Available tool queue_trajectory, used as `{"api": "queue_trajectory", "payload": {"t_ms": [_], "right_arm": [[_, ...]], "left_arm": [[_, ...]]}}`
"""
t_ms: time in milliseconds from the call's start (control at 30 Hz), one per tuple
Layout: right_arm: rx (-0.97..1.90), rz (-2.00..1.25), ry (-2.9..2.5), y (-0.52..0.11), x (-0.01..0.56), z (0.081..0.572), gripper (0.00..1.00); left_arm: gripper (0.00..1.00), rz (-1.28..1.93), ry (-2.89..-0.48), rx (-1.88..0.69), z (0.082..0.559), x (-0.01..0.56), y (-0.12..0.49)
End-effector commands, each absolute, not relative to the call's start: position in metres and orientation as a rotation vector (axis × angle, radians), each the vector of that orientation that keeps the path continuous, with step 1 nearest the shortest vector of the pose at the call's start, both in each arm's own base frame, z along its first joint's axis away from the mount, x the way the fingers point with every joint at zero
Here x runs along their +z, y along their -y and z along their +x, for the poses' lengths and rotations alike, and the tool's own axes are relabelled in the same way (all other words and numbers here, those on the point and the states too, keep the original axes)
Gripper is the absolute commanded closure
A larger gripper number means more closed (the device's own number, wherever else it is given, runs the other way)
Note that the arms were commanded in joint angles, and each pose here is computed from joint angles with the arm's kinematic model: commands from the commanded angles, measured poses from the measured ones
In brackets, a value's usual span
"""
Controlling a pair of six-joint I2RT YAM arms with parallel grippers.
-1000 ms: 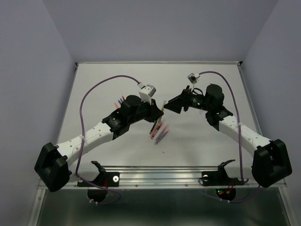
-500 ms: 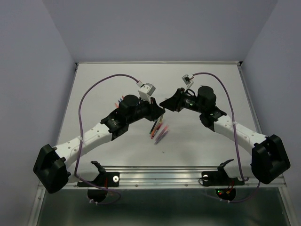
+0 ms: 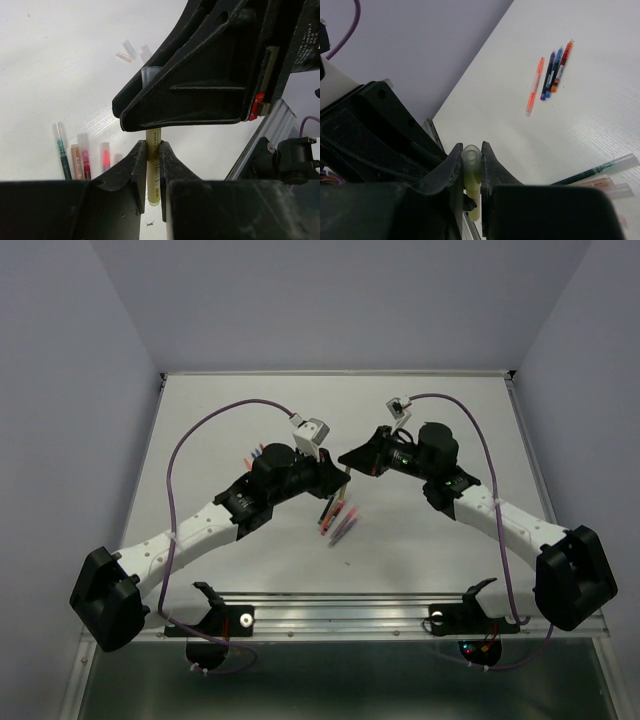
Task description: Open the pen caps
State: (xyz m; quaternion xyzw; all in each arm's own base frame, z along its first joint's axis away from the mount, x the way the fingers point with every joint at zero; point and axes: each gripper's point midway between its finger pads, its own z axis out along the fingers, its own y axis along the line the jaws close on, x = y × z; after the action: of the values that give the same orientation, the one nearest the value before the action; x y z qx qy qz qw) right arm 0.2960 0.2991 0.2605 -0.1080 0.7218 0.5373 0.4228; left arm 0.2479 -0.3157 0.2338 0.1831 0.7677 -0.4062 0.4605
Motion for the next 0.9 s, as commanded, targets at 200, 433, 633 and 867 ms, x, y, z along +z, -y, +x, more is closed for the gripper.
{"api": "queue_trajectory", "payload": {"t_ms": [200,433,633,867], "right_arm": [[1.287,-0.211,-1.698,-0.294,0.297,0.311,0.99],[1.071,0.041,-1.610,-0.258,0.329,0.366,0.99],[0.997,0.150,-1.530,-0.228,0.359,0.410,0.99],[0.953,0.195,-1.516,-0.207,0.363,0.431,0.99]], "left_arm": [[1.00,0.437,-1.869,-1.043,0.241,0.238,0.316],[1.00,0.468,-1.922,-1.133,0.212,0.216,0.310],[1.00,0.464,-2.003,-1.172,0.188,0.185,0.298],[1.00,0.420,-2.047,-1.170,0.181,0.171,0.290]]}}
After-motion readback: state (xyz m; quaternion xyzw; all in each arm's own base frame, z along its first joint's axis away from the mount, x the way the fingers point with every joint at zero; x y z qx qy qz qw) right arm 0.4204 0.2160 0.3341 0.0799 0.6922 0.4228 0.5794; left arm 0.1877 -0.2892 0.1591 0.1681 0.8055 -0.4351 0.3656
